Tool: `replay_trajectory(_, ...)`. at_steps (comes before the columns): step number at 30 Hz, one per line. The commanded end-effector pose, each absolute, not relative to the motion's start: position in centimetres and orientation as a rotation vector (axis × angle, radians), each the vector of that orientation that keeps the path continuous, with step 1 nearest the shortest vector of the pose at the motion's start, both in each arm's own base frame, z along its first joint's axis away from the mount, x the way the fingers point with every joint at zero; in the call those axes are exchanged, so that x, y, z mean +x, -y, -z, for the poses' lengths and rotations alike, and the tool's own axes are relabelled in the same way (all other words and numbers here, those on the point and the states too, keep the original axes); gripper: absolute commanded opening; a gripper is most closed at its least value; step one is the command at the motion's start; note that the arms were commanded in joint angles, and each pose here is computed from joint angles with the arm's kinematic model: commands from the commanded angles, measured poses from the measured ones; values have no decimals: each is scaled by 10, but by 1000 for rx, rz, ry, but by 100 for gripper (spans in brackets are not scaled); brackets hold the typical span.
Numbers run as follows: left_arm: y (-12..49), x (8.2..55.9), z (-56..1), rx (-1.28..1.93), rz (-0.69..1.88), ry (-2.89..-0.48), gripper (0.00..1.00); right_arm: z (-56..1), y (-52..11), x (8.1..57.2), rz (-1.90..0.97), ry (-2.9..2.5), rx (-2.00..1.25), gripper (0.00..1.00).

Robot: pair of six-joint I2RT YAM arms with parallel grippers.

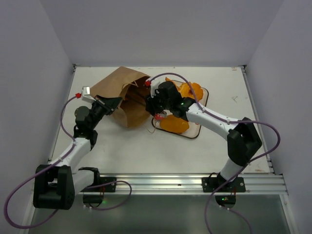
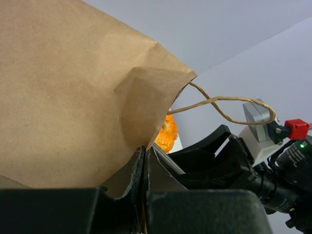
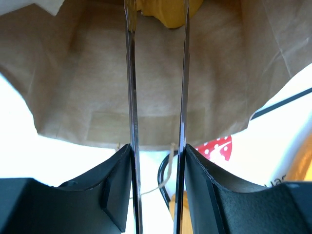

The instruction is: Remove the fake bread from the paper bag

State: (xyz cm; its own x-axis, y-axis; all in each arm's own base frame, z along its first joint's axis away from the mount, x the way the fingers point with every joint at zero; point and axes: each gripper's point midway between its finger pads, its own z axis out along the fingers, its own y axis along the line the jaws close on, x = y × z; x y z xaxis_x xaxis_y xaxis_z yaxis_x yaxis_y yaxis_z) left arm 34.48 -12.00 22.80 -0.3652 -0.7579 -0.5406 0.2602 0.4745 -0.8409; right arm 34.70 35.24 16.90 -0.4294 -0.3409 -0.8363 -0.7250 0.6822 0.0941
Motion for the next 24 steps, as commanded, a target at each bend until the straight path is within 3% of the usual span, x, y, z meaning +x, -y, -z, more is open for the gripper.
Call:
replay_trajectory(1, 118, 350, -245, -407, 1119, -1548, 2, -197, -347, 342, -586, -1958, -820, 47)
replay_trajectory(24, 126, 344, -254, -400, 1205, -1525, 2, -168, -377, 363, -667, -2055, -776, 46)
